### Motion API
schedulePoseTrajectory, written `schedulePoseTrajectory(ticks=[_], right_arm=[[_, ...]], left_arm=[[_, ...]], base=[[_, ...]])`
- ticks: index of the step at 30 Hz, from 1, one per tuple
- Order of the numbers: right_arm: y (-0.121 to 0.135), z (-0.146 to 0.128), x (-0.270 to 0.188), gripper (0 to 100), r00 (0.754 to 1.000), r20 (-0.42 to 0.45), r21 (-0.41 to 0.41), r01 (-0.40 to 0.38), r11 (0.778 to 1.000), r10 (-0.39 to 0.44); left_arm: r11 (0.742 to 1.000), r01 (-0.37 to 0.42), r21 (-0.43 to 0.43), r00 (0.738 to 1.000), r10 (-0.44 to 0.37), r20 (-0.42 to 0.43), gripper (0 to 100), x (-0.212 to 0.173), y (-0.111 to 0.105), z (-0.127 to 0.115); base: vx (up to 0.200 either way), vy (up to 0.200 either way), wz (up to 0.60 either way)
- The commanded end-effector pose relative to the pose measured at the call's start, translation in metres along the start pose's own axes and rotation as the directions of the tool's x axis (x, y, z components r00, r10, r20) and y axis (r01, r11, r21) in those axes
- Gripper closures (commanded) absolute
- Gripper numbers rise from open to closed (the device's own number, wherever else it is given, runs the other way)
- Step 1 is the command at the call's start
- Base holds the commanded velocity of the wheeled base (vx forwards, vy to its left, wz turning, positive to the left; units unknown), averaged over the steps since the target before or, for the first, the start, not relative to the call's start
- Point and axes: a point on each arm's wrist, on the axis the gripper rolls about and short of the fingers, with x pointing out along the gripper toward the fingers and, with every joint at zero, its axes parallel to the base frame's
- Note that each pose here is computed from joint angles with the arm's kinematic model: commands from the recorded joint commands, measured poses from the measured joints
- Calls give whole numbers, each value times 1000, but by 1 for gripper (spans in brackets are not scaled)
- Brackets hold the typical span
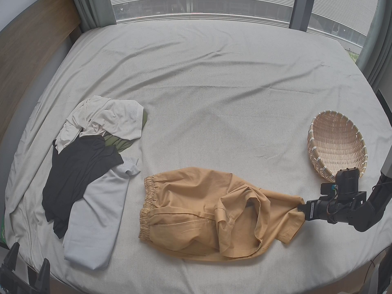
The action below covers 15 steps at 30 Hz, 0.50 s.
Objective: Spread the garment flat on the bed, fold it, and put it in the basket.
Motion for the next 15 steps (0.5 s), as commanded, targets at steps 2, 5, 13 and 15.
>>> schedulePoseTrajectory(ticks=[2, 5, 13, 15], right_arm=[[7, 7, -1, 0, 997, 76, -17, -28, 999, 29], [11, 15, -14, 0, 985, 166, -39, -38, 999, 44], [26, 34, -62, 0, 928, 358, -73, -82, 994, 103], [33, 35, -71, 0, 918, 372, -94, -113, 989, 140]], left_arm=[[1000, 0, 8, 1000, 0, -5, 0, 0, 0, -6], [1000, 6, 19, 1000, -6, -4, 0, 0, 0, -6], [999, 30, 31, 1000, -29, -6, 0, 0, 0, -6], [999, 28, 31, 1000, -28, -6, 0, 0, 0, -6]], base=[[0, 0, 0], [0, 0, 0], [0, 0, 0], [0, 0, 0]])
